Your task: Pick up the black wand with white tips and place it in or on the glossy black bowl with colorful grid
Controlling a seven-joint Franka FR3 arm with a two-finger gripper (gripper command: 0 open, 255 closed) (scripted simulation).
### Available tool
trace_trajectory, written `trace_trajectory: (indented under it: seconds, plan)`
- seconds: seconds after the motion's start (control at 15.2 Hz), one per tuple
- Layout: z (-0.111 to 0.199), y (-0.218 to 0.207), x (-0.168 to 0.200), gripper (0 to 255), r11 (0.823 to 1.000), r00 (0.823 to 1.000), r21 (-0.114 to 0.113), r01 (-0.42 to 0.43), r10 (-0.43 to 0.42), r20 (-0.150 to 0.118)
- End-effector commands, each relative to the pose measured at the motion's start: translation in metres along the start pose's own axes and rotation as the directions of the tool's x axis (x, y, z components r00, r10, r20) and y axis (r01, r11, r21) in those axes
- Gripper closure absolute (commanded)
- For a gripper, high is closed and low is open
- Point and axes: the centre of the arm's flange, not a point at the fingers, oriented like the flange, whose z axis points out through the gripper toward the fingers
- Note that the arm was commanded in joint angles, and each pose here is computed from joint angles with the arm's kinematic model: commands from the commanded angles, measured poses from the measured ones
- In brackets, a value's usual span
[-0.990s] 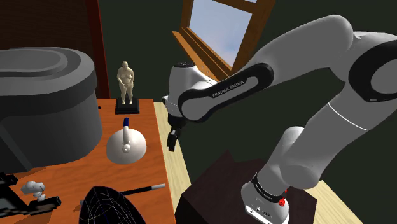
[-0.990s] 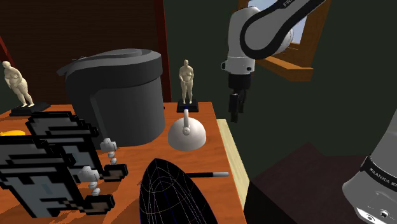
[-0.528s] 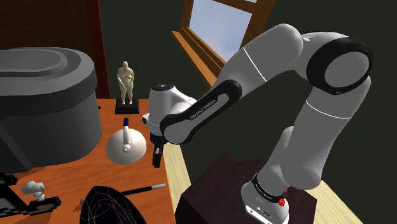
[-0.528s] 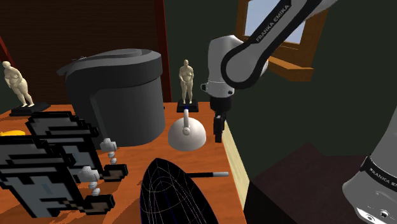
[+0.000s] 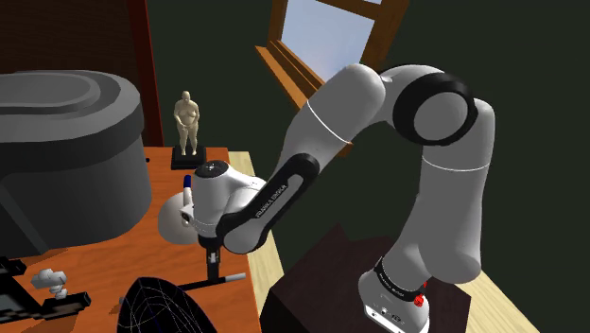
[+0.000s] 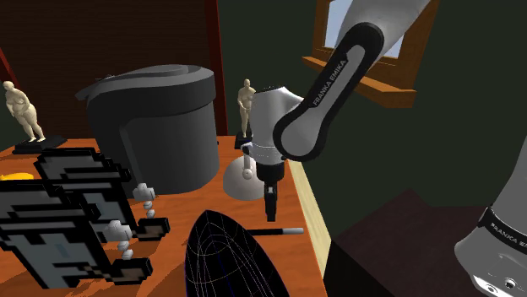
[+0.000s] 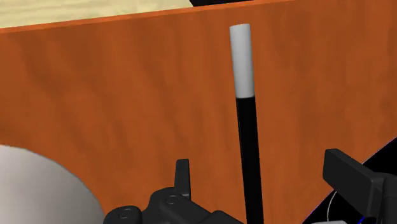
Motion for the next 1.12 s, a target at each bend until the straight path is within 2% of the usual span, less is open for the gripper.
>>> trace_trajectory:
  seconds: [0.0, 0.07, 0.59, 1.06]
  plan:
    - [0.019, -0.011, 0.014, 0, 0.998, 0.998, -0.002, 0.057, -0.057, 0.000]
    - [0.026, -0.015, 0.019, 0, 0.997, 0.997, -0.002, 0.078, -0.078, 0.000]
    - [0.066, -0.015, 0.019, 0, 0.997, 0.997, -0.002, 0.078, -0.078, 0.000]
    - [0.066, -0.015, 0.019, 0, 0.997, 0.997, -0.002, 0.078, -0.078, 0.000]
